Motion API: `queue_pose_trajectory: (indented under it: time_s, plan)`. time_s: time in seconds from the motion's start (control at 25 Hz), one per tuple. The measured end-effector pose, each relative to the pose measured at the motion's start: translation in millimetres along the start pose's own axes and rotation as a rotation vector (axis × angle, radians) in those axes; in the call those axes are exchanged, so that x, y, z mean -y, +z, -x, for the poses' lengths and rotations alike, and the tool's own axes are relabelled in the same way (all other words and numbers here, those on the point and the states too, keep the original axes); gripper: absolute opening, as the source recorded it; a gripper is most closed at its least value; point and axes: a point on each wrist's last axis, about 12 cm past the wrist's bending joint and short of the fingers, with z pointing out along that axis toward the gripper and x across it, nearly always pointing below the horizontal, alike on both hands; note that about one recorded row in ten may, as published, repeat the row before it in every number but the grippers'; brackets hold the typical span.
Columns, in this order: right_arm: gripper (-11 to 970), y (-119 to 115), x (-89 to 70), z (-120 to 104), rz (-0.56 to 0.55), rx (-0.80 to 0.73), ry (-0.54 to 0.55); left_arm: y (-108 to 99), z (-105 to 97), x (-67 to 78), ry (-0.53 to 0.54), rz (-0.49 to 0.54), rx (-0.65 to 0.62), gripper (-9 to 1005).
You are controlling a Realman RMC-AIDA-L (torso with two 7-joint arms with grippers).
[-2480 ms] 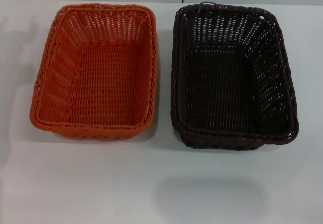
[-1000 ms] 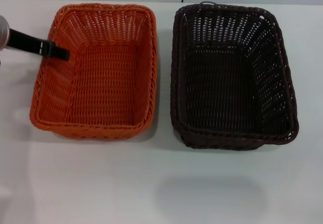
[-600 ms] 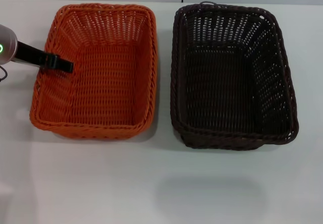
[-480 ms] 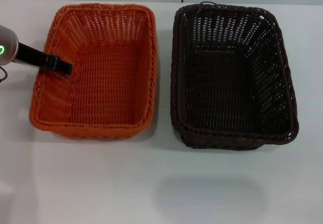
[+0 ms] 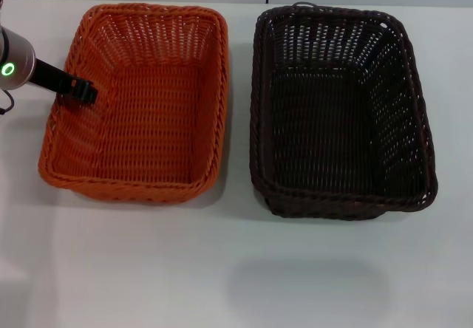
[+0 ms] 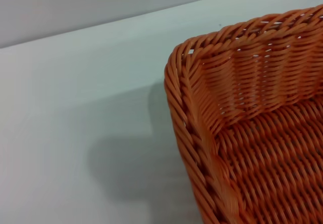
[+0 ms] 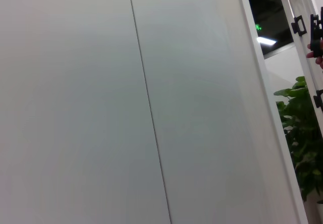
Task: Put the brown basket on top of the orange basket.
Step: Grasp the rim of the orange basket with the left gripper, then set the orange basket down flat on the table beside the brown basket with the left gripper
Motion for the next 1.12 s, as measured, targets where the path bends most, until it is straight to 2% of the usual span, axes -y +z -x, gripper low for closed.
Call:
queue_pose_trajectory:
  time_s: [0.12, 0.32, 0.44, 0.56, 0.6, 0.72, 0.8, 0.84, 0.92, 0.96, 1.0, 1.04, 1.12]
  plan:
    - [810, 0.2, 0.2, 0.0, -0.002, 0.001, 0.0, 0.0, 0.1, 0.0, 0.005, 0.0, 0.001, 435]
    - [810, 1.3, -1.2, 0.1, 0.0, 0.003, 0.003, -8.8, 13.5, 0.4, 0.128, -0.008, 0.047, 302]
    - [810, 1.7, -1.4, 0.3, 0.0, 0.004, 0.003, -18.3, 29.0, 3.1, 0.286, -0.067, 0.103, 286]
    - [810, 1.0, -1.0, 1.0, 0.001, 0.009, 0.002, -22.4, 40.3, 6.1, 0.374, -0.066, 0.136, 270]
    - [810, 0.7, 0.6, 1.5, -0.004, 0.013, 0.0, -22.4, 40.3, 6.1, 0.374, -0.066, 0.136, 266]
    - [810, 1.0, 2.0, 2.1, -0.01, 0.017, -0.002, -33.0, 72.2, 14.2, 0.596, -0.022, 0.197, 252]
    - [810, 1.2, 2.3, 2.2, -0.01, 0.018, -0.003, -39.2, 84.3, 14.0, 0.66, 0.002, 0.215, 241]
    - [810, 1.2, 2.3, 2.2, -0.01, 0.018, -0.003, -39.2, 84.3, 14.0, 0.66, 0.002, 0.215, 236]
    - [810, 0.7, 3.4, 2.2, -0.012, 0.018, -0.005, -42.6, 95.0, 17.1, 0.764, 0.025, 0.217, 226]
    - [810, 0.7, 3.4, 2.2, -0.012, 0.018, -0.005, -42.6, 95.0, 17.1, 0.764, 0.025, 0.217, 221]
    - [810, 0.3, 4.0, 2.2, -0.013, 0.017, -0.006, -42.6, 99.3, 22.2, 0.853, 0.027, 0.218, 216]
    - [810, 0.0, 4.4, 2.2, -0.014, 0.016, -0.007, -42.6, 99.3, 22.2, 0.853, 0.027, 0.218, 211]
    - [809, -0.6, 5.2, 2.2, -0.014, 0.015, -0.009, -38.4, 100.8, 33.6, 0.993, -0.002, 0.209, 202]
